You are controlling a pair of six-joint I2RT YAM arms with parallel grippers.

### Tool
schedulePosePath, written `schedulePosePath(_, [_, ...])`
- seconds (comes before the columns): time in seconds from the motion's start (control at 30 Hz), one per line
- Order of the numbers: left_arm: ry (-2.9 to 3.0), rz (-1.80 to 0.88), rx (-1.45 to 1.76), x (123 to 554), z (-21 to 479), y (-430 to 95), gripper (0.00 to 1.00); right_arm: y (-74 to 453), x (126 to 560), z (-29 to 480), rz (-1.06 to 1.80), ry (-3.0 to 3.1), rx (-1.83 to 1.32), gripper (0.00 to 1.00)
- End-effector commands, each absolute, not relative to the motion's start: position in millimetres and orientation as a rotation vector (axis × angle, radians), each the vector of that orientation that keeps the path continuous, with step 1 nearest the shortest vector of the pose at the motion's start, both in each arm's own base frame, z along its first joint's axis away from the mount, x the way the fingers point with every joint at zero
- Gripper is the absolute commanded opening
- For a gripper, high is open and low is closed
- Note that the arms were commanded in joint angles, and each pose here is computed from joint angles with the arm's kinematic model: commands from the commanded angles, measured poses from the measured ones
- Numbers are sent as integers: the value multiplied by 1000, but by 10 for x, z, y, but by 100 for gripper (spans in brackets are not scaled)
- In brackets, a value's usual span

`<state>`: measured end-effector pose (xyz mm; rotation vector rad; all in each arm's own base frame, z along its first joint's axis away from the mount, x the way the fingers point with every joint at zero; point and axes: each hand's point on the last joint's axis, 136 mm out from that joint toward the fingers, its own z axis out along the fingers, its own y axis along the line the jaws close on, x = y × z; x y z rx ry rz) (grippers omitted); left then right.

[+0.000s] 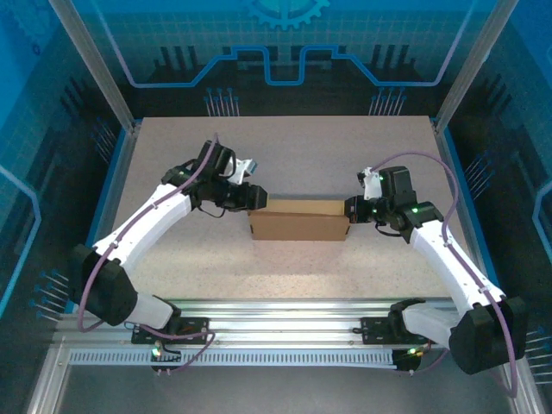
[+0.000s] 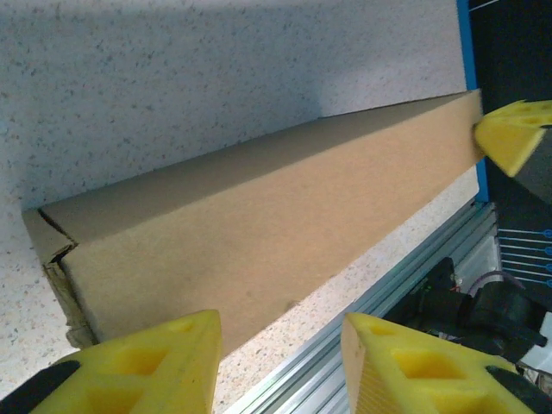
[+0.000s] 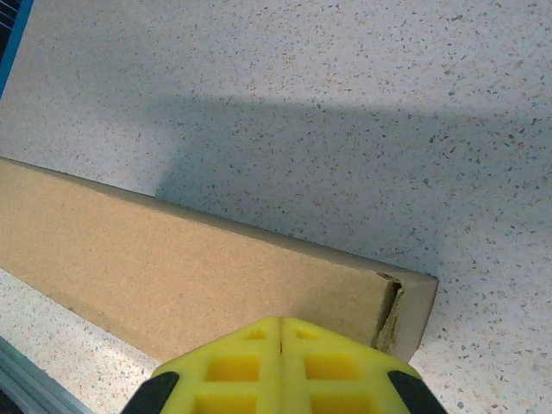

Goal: Fold the paper box

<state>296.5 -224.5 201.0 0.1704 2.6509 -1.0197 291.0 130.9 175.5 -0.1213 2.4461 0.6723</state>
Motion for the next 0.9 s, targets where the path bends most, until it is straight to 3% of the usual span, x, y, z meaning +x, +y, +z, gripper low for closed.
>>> schedulePosePath(0.0, [2657, -1037, 197, 2961, 1855, -2255, 42, 1213, 2700, 1403, 649, 2591, -63, 6])
schedulePosePath(0.4, [2729, -928, 94, 2812, 1337, -2056, 40, 1119, 2618, 1186, 614, 2641, -11, 4])
schedulePosePath(0.53, [2700, -952, 81, 2808, 1386, -2062, 40, 1096, 2580, 1169, 601, 2639, -13, 4])
schedulePosePath(0.87, [2485, -1083, 86, 2992, 2318, -2212, 52, 1330, 2782, 2244, 749, 2397, -154, 30])
